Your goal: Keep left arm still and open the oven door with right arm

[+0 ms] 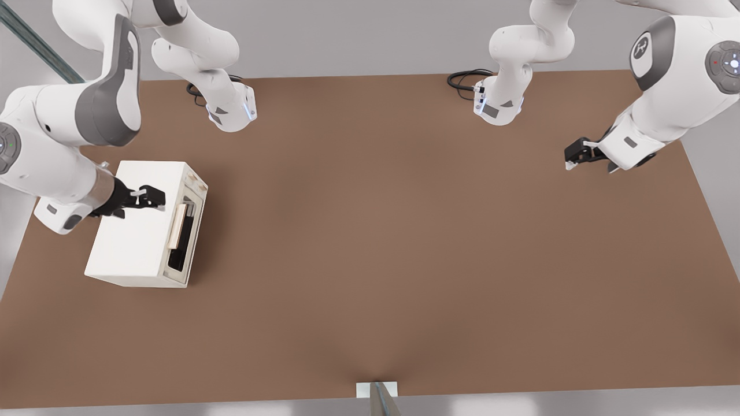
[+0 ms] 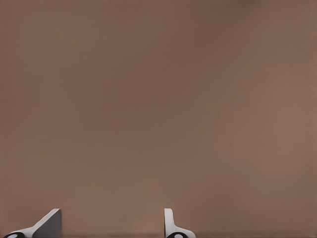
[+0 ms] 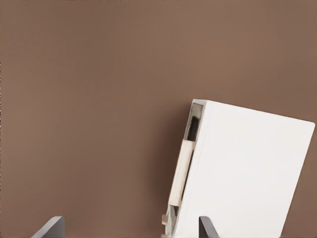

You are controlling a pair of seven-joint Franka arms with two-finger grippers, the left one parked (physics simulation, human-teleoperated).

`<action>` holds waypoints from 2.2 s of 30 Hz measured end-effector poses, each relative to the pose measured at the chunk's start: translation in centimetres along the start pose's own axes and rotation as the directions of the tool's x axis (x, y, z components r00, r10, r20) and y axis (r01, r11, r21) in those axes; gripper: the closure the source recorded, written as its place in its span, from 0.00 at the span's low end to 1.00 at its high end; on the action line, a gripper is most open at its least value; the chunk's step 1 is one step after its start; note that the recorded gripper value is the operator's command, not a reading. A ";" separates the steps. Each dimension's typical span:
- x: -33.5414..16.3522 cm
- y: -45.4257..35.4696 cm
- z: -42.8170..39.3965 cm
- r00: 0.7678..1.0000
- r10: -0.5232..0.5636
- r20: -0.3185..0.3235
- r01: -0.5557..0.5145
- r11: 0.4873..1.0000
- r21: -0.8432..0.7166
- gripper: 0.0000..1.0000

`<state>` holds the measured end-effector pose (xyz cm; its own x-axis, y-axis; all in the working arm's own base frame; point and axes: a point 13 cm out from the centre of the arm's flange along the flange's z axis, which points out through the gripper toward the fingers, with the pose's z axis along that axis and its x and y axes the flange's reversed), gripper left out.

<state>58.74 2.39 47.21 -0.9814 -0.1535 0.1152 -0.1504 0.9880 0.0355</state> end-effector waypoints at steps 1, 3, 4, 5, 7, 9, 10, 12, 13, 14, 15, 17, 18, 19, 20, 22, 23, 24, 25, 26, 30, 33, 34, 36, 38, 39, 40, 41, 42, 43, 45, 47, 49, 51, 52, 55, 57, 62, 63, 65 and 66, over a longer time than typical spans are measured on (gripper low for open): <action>0.0 0.0 0.2 1.000 0.007 -0.005 -0.007 1.000 -0.001 0.00; -0.8 1.4 4.8 0.994 -0.018 -0.107 0.024 0.998 0.063 0.78; -1.4 4.9 8.0 0.980 -0.076 -0.184 0.101 0.986 0.132 0.79; -1.8 7.5 11.6 0.954 -0.122 -0.273 0.187 0.955 0.229 0.79; -2.3 9.9 17.1 0.901 -0.141 -0.410 0.315 0.862 0.396 0.79; -2.5 10.0 18.1 0.887 -0.106 -0.449 0.359 0.772 0.525 0.79; -2.8 9.6 18.5 0.884 -0.079 -0.460 0.371 0.716 0.591 0.79; -3.3 6.7 18.1 0.894 0.000 -0.447 0.345 0.638 0.688 0.79; -3.2 5.2 17.1 0.902 0.031 -0.430 0.326 0.605 0.727 0.79; -2.8 4.1 16.4 0.907 0.057 -0.418 0.312 0.575 0.756 0.79; -2.5 3.3 16.2 0.909 0.079 -0.410 0.302 0.552 0.777 0.79; -1.5 2.6 17.5 0.905 0.118 -0.409 0.290 0.532 0.795 0.79; -1.1 1.8 18.5 0.902 0.139 -0.409 0.282 0.528 0.801 0.79; -0.8 1.2 19.4 0.901 0.157 -0.404 0.270 0.526 0.806 0.79; -0.5 0.8 20.0 0.902 0.172 -0.396 0.257 0.524 0.812 0.79; 0.3 -0.5 21.2 0.900 0.206 -0.385 0.231 0.523 0.820 0.79; 0.3 -1.2 21.7 0.901 0.223 -0.372 0.212 0.522 0.826 0.79; 0.4 -1.7 22.1 0.903 0.235 -0.360 0.196 0.520 0.831 0.79; 0.5 -2.0 22.5 0.905 0.244 -0.349 0.182 0.518 0.836 0.79; 0.4 -2.1 22.8 0.908 0.251 -0.336 0.168 0.516 0.840 0.79; 0.6 -3.2 23.6 0.914 0.283 -0.291 0.118 0.501 0.858 0.79; 1.4 -3.0 24.3 0.912 0.302 -0.279 0.102 0.491 0.865 0.79; 1.5 -3.0 24.5 0.911 0.307 -0.275 0.096 0.489 0.867 0.79; 1.9 -3.1 25.1 0.909 0.318 -0.270 0.090 0.484 0.871 0.79; 2.3 -3.4 25.6 0.905 0.331 -0.266 0.082 0.479 0.874 0.79; 2.4 -3.5 25.7 0.905 0.335 -0.261 0.076 0.477 0.876 0.79; 2.4 -3.5 25.8 0.906 0.338 -0.255 0.069 0.475 0.877 0.79; 2.4 -3.5 25.8 0.906 0.342 -0.249 0.063 0.473 0.879 0.79; 2.5 -3.6 26.0 0.906 0.345 -0.246 0.060 0.470 0.881 0.79; 2.6 -3.6 26.1 0.905 0.348 -0.243 0.057 0.467 0.882 0.79; 2.7 -3.6 26.3 0.905 0.353 -0.236 0.050 0.462 0.885 0.79; 2.7 -3.6 26.5 0.906 0.357 -0.228 0.043 0.458 0.888 0.79; 2.7 -3.6 26.5 0.907 0.359 -0.220 0.036 0.455 0.890 0.79; 2.6 -3.5 26.5 0.908 0.361 -0.211 0.026 0.453 0.891 0.79; 2.4 -3.4 26.4 0.911 0.359 -0.203 0.020 0.453 0.891 0.79; 1.3 -1.3 25.6 0.924 0.344 -0.167 -0.017 0.472 0.881 0.79; 0.6 2.4 25.7 0.936 0.316 -0.154 -0.034 0.518 0.855 0.79; -0.4 6.2 16.6 0.919 0.392 -0.052 -0.286 0.750 0.597 0.79; -0.5 4.8 13.7 0.897 0.440 -0.042 -0.365 0.791 0.491 0.79; -0.9 2.3 8.1 0.868 0.497 -0.012 -0.470 0.828 0.306 0.62; -0.7 1.9 6.0 0.866 0.501 -0.006 -0.486 0.842 0.233 0.00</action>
<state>58.39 4.51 41.28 -0.9240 0.3618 0.1237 0.3222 0.9109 -0.2577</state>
